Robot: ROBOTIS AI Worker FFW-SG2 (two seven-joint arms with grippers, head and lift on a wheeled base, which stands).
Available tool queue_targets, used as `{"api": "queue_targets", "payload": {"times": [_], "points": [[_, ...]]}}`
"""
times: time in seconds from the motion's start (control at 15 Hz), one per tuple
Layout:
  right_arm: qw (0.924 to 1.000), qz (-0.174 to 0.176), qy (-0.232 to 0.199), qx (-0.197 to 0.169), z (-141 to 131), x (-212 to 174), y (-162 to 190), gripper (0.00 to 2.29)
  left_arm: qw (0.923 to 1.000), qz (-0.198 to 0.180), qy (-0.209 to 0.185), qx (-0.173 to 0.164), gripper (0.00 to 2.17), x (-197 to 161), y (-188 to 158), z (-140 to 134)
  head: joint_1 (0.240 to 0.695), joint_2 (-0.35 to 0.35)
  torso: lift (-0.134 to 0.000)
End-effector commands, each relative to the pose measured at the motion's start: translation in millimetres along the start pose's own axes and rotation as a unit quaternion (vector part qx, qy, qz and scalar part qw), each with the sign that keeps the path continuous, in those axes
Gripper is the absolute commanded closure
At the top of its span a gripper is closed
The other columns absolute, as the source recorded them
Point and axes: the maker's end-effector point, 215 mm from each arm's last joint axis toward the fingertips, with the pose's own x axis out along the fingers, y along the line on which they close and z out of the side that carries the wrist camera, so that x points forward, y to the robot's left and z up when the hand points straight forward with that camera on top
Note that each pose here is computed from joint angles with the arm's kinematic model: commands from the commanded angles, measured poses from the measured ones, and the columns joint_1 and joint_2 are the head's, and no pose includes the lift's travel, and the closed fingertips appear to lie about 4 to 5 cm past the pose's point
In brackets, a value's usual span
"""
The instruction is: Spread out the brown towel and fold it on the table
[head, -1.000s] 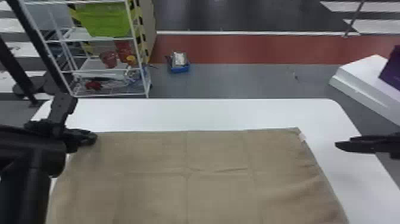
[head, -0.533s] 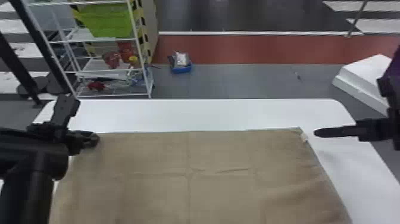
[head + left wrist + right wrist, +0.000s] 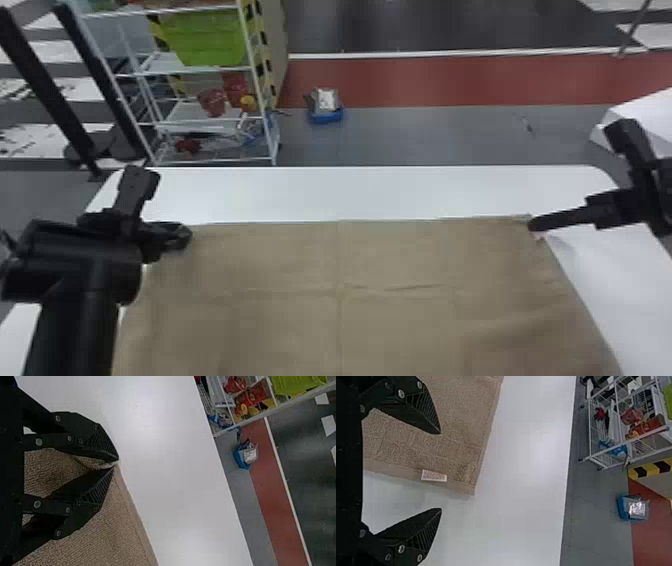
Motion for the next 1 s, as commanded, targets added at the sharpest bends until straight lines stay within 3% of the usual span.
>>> {"api": "queue_targets", "payload": {"times": [0.0,0.33,0.8,0.93], "points": [[0.9999,-0.005,0.006,-0.010,0.8,6.1,-3.3,0.22,1.0000,-0.001,0.000,0.001,0.81,-0.3,0.1,-2.3,0.695,0.079,-0.124],[0.9992,-0.020,0.009,-0.033,10.3,16.3,-8.6,0.22,1.0000,-0.003,-0.006,0.000,0.81,-4.9,1.2,-4.0,0.695,0.077,-0.124],[0.9986,-0.015,0.023,-0.045,5.4,29.7,2.7,0.29,0.9999,-0.010,-0.009,0.001,0.81,-9.6,-1.5,-4.6,0.695,0.091,-0.124],[0.9986,-0.015,0.023,-0.044,4.6,29.5,2.1,0.41,0.9999,-0.011,-0.008,0.002,0.81,-9.9,-2.4,-6.7,0.695,0.093,-0.124]]}}
